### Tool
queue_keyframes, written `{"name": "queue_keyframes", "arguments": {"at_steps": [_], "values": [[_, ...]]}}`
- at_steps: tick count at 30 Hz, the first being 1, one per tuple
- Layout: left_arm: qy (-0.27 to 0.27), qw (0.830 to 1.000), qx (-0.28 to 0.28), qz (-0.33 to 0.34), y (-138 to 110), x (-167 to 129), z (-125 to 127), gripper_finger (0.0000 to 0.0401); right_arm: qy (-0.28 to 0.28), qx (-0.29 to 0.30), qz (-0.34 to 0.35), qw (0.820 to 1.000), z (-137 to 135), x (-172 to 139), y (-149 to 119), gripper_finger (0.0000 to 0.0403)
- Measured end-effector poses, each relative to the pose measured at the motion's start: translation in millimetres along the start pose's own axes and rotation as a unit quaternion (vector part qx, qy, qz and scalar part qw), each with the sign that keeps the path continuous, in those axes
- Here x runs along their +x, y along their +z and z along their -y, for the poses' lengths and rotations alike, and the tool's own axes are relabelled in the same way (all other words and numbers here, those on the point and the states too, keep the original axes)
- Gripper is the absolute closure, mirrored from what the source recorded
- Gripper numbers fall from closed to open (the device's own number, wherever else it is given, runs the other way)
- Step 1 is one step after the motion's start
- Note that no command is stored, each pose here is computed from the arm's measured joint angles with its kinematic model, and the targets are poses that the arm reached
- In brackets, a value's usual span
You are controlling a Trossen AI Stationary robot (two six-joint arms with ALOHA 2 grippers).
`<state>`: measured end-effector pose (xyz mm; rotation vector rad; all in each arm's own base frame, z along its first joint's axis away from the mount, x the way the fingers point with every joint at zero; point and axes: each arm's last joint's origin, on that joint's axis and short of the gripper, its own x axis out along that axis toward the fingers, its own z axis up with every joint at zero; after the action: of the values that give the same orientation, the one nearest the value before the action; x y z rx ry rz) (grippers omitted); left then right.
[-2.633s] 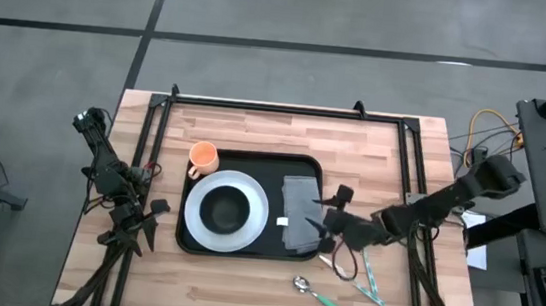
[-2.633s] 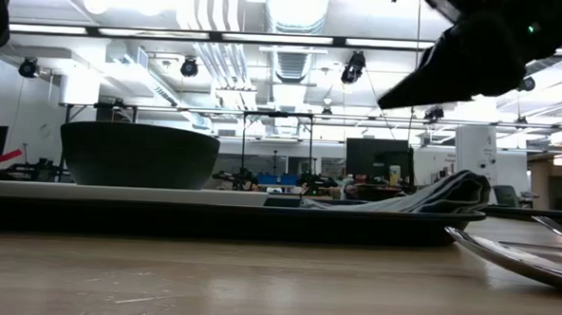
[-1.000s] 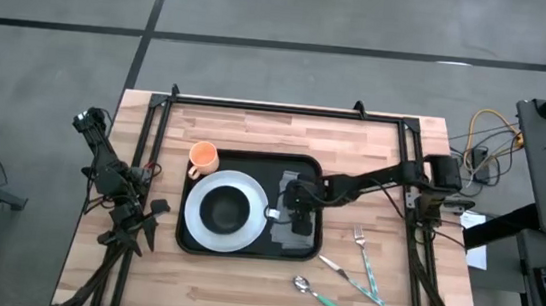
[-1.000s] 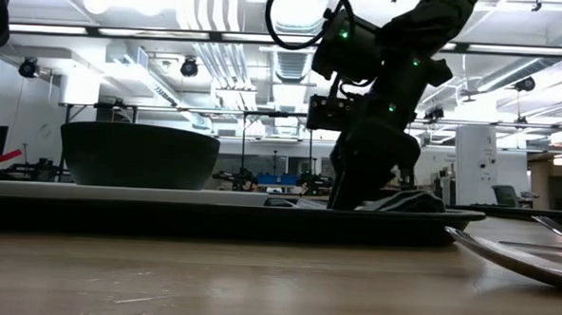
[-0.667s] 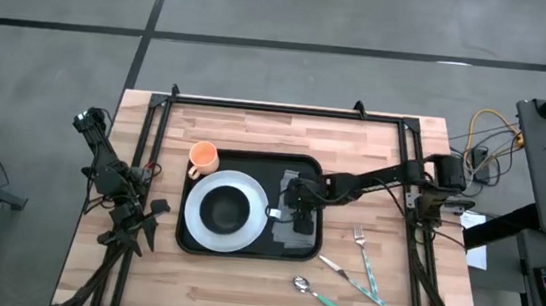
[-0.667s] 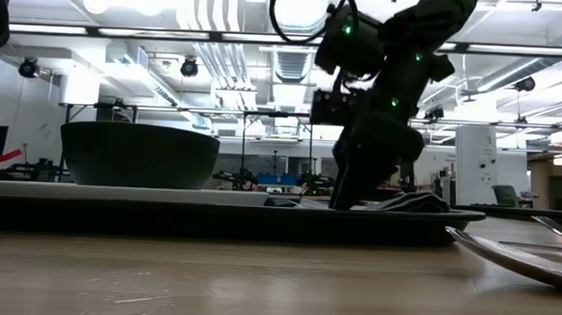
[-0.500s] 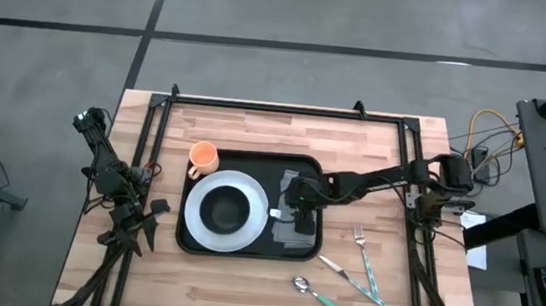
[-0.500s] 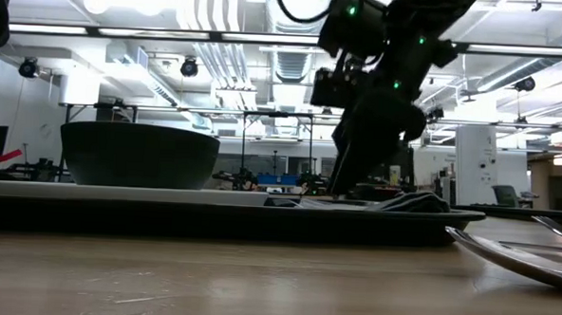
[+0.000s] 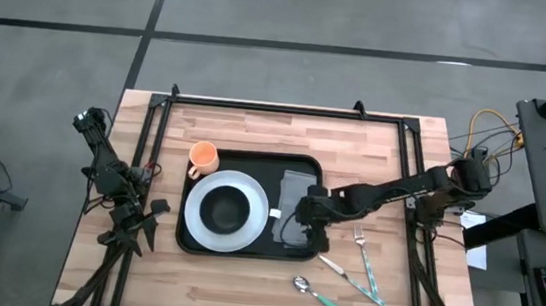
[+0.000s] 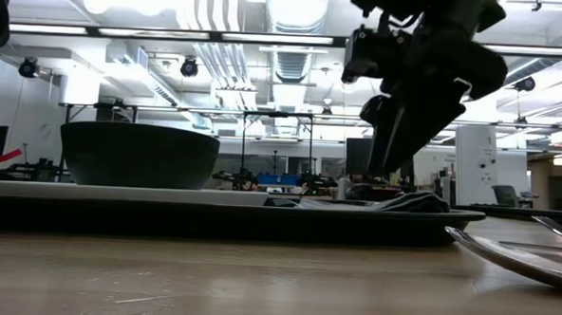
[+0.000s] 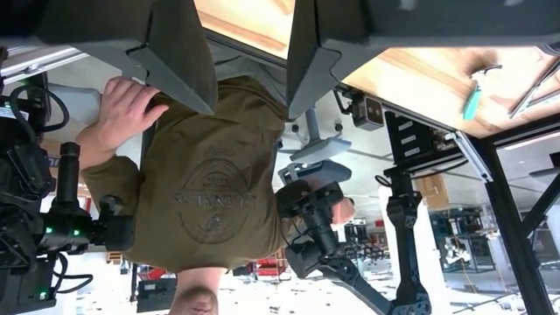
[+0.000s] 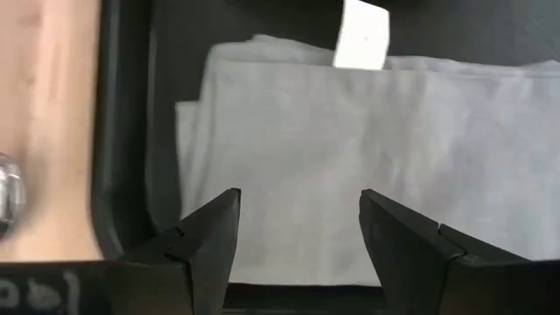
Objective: Set up tray
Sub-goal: Put the blue fork on the gray napkin
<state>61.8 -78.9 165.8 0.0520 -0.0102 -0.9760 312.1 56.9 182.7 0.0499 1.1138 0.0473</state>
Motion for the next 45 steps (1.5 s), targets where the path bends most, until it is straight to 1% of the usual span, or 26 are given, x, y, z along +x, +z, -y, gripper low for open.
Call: {"name": "queue_keyframes", "arguments": {"at_steps": [6, 12, 17, 23, 27, 28, 31, 32, 34, 36, 38, 41, 45], "values": [[0.0, 1.0, 0.0, 0.0, 0.1, 0.0, 0.0, 0.0281, 0.005, 0.015, -0.017, 1.0, -12.0, -3.4, -5.9, 0.0182], [0.0, 1.0, 0.0, 0.0, 0.0, 0.0, 0.0, 0.0281, 0.002, 0.051, -0.045, 0.998, -19.6, -5.2, -13.3, 0.0182], [0.0, 1.0, 0.0, 0.0, 0.0, 0.0, 0.0, 0.0281, 0.003, 0.083, -0.051, 0.995, -28.2, -6.3, -16.7, 0.0183], [0.0, 1.0, 0.0, 0.0, 0.0, 0.0, 0.0, 0.0281, 0.0, 0.074, -0.072, 0.995, -37.0, -7.8, -23.6, 0.0183], [0.0, 1.0, 0.0, 0.0, 0.0, 0.0, 0.0, 0.0281, 0.006, 0.072, -0.067, 0.995, -41.3, -8.0, -23.5, 0.0183], [0.0, 1.0, 0.0, 0.0, 0.0, 0.0, 0.0, 0.0281, 0.006, 0.077, -0.066, 0.995, -41.4, -8.0, -23.4, 0.0183], [0.0, 1.0, 0.0, 0.0, 0.1, 0.0, 0.0, 0.0281, 0.003, 0.132, -0.064, 0.989, -41.0, -8.4, -22.3, 0.0183], [0.0, 1.0, 0.0, 0.0, 0.1, 0.0, 0.0, 0.0281, 0.001, 0.158, -0.064, 0.985, -41.0, -8.6, -21.9, 0.0183], [0.0, 1.0, 0.0, 0.0, 0.0, 0.0, 0.0, 0.0281, -0.004, 0.236, -0.066, 0.97, -41.0, -8.9, -22.3, 0.0183], [0.0, 1.0, 0.0, 0.0, 0.0, 0.0, 0.0, 0.0281, -0.017, 0.315, -0.077, 0.946, -40.4, -9.4, -25.0, 0.0183], [0.0, 1.0, 0.0, 0.0, 0.1, 0.0, 0.0, 0.0281, -0.031, 0.379, -0.086, 0.921, -42.3, -10.4, -28.4, 0.0184], [0.0, 1.0, 0.0, 0.0, 0.0, 0.0, 0.0, 0.0281, -0.058, 0.444, -0.103, 0.888, -49.2, -11.5, -37.6, 0.0184], [0.0, 1.0, 0.0, 0.0, 0.0, 0.0, 0.0, 0.0281, -0.084, 0.509, -0.119, 0.849, -62.3, -14.6, -48.7, 0.0184]]}}
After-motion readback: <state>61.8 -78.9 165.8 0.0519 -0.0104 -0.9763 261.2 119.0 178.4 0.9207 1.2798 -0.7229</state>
